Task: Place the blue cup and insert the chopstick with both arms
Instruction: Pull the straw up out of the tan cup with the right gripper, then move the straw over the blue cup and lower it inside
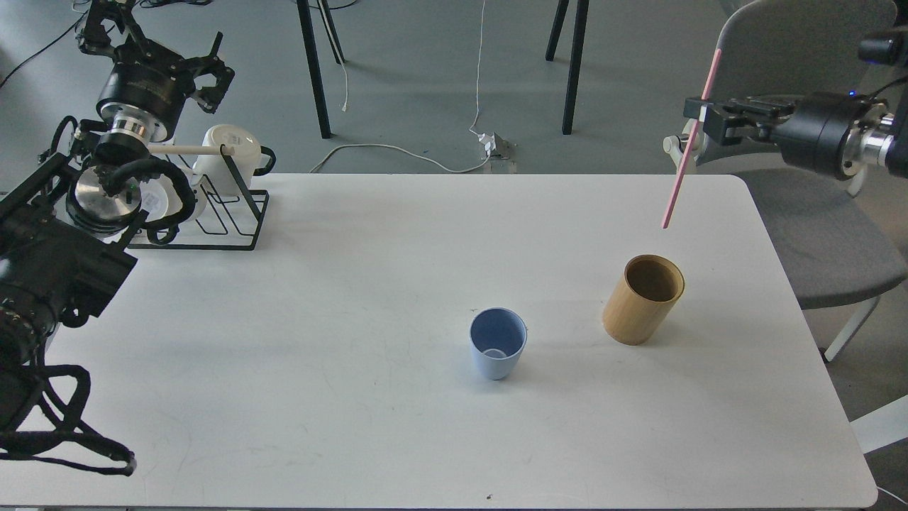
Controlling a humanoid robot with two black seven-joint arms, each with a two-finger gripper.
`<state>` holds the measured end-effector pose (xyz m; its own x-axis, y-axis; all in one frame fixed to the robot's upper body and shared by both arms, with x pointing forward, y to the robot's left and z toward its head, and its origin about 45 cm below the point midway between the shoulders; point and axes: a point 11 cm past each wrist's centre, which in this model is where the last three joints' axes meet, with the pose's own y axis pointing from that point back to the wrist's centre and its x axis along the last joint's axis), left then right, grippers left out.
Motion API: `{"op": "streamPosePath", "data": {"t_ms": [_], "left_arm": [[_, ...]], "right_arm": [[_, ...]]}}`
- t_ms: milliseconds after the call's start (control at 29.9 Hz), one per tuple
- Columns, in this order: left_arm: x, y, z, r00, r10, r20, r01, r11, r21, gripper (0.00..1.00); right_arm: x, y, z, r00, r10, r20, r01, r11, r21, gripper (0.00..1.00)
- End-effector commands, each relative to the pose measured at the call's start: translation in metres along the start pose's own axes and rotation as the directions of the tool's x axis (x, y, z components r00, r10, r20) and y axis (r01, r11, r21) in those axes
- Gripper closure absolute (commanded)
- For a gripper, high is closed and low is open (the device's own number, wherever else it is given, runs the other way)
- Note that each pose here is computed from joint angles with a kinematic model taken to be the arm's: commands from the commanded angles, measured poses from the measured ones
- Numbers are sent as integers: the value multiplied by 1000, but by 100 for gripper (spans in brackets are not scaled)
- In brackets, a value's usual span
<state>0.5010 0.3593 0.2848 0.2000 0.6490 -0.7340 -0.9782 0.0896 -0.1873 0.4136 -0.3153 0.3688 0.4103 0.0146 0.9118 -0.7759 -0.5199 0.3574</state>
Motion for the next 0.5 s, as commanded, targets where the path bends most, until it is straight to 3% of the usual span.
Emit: {"op": "streamPosePath", "data": {"t_ms": [0,301,468], "left_arm": [[0,0,2,1000,-1,-3,1,1000,-5,1],[2,1,9,1000,3,6,-3,1000,-14,1],[0,0,16,1000,-3,2,3,1000,-31,1]], "right_arm": [[-8,-31,-41,998,-16,61,8,993,122,100],[-105,-81,-108,970,-193,151,138,940,312,100],[-123,-86,-115,961,-229,156,168,930,326,100]]}}
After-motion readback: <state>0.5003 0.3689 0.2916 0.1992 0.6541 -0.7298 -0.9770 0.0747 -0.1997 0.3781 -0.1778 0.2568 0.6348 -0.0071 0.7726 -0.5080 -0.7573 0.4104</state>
